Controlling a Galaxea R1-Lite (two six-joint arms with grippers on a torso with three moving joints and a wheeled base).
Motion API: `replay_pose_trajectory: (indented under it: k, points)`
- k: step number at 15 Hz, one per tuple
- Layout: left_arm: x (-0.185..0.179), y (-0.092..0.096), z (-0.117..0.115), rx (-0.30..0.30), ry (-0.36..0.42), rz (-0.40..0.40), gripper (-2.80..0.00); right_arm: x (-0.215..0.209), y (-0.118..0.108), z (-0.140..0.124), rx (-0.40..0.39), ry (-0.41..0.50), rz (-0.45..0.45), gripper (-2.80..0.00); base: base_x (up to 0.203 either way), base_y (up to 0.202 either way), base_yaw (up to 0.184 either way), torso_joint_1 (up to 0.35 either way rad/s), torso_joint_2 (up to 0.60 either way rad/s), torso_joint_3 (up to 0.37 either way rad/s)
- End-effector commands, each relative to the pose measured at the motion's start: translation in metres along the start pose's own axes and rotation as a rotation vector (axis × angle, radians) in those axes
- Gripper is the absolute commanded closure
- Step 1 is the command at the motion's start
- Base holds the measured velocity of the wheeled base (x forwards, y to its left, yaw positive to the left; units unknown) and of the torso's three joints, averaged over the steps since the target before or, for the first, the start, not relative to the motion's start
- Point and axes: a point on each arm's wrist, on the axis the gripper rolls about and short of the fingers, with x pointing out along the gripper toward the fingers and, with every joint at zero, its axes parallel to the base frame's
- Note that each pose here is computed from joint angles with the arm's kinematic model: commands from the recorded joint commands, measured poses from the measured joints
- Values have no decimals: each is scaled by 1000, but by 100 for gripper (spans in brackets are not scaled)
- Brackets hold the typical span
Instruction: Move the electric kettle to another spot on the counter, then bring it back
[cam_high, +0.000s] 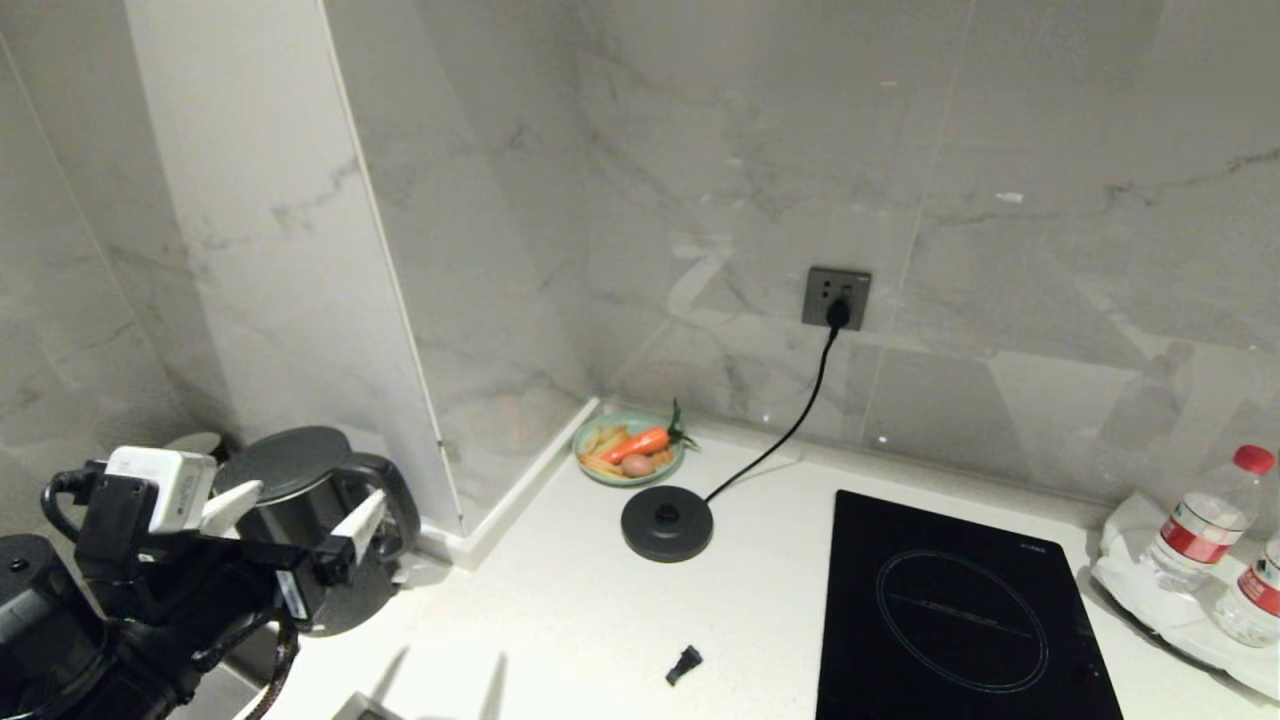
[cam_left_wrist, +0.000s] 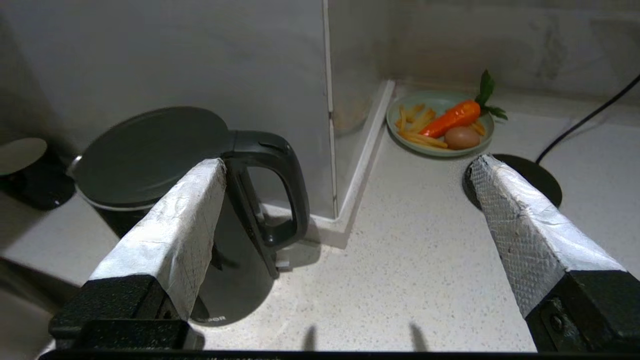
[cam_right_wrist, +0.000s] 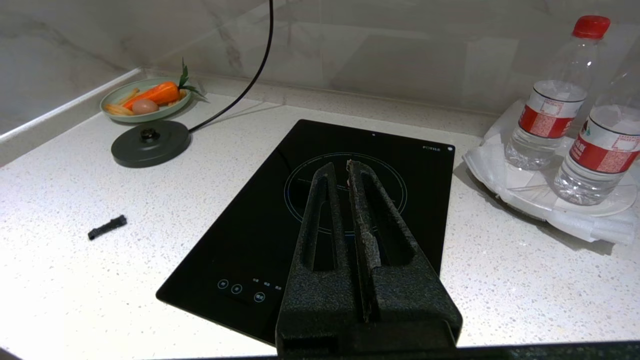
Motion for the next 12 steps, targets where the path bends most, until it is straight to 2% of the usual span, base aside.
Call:
replay_pose_trajectory:
  k: [1,2,4,6,8,10,12]
  points:
    - [-10,2,24,-13,-75,20,-280,0,0,0,-1,0,0,0,0,0,0,0,0,0]
    - [-14,2,33,-13,-72,27,0,0,0,0,1,0,0,0,0,0,0,0,0,0]
    - [-28,3,53,-13,-72,26,0,0,0,0,1,0,0,0,0,0,0,0,0,0]
    - [-46,5,69,4,7,17,0,0,0,0,1,0,0,0,0,0,0,0,0,0]
    - [-66,9,82,11,38,25,0,0,0,0,1,1,0,0,0,0,0,0,0,0]
    - [-84,15,88,11,26,126,0,0,0,0,1,0,0,0,0,0,0,0,0,0]
    - [-108,23,90,-3,-19,232,0,0,0,0,1,0,0,0,0,0,0,0,0,0]
